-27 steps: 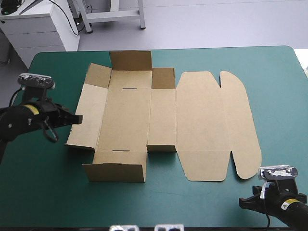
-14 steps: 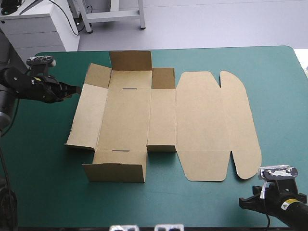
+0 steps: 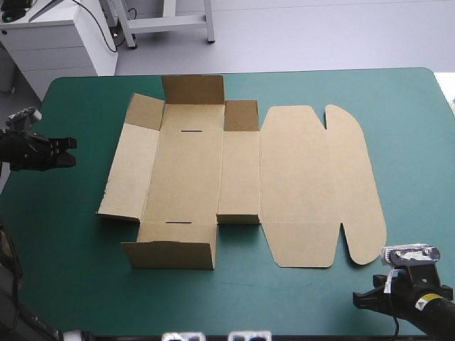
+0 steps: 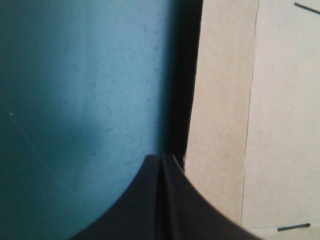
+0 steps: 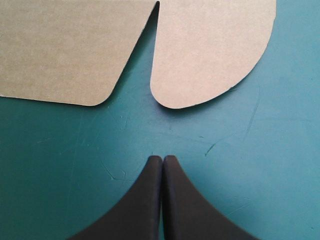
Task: Fold the box
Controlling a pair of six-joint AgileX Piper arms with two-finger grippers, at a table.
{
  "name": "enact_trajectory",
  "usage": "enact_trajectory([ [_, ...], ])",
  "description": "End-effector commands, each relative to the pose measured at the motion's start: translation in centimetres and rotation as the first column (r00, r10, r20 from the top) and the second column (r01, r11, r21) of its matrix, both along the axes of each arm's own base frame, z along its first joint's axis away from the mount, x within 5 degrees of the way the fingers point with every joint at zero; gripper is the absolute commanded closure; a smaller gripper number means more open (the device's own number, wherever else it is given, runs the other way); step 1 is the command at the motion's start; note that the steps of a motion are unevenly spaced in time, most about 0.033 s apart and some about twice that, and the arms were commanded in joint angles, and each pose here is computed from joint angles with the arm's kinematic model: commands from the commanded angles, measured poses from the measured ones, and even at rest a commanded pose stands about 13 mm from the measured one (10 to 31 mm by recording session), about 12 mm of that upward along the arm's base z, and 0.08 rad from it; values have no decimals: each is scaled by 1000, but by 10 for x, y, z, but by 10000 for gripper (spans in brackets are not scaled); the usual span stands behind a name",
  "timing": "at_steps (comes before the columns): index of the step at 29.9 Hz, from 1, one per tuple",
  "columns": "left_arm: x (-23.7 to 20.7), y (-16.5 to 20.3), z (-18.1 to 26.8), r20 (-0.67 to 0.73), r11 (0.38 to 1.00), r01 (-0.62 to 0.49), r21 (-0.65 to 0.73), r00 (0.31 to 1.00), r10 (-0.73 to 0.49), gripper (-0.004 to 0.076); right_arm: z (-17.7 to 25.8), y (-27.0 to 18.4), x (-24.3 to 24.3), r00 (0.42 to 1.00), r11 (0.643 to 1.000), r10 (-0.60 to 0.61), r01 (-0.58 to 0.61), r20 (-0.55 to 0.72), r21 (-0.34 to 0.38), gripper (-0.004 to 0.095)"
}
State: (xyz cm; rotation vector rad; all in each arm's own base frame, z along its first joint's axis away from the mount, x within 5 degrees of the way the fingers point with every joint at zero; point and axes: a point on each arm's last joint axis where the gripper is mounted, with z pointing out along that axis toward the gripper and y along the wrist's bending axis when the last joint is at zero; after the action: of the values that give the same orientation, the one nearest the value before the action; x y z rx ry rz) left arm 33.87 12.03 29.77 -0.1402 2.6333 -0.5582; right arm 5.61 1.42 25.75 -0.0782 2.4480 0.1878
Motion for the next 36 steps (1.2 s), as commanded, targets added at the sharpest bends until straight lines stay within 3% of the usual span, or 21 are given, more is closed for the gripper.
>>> enact_trajectory([
  [1,1,-7,20,77,999,5,-32,997,-3,705,10,0,4,998,1000,-9,8,63,7,928],
  [3,2,-8,19,72,999,11,-35,997,-8,652,10,0,4,998,1000,-9,9,63,6,928],
  [6,2,-9,17,57,999,21,-42,998,-19,499,10,0,4,998,1000,-9,9,63,6,928],
  [10,4,-10,12,51,997,20,-74,999,-16,171,10,0,4,998,1000,-9,9,63,6,928],
  [12,6,-11,9,50,994,16,-109,999,-11,88,10,0,4,998,1000,-9,9,63,6,928],
  [22,21,-24,-22,-31,972,101,-213,993,-110,90,10,0,4,998,1000,-9,9,63,6,928],
  [36,45,-82,-56,-86,933,243,-265,958,-274,92,10,0,4,998,1000,-9,9,63,6,928],
])
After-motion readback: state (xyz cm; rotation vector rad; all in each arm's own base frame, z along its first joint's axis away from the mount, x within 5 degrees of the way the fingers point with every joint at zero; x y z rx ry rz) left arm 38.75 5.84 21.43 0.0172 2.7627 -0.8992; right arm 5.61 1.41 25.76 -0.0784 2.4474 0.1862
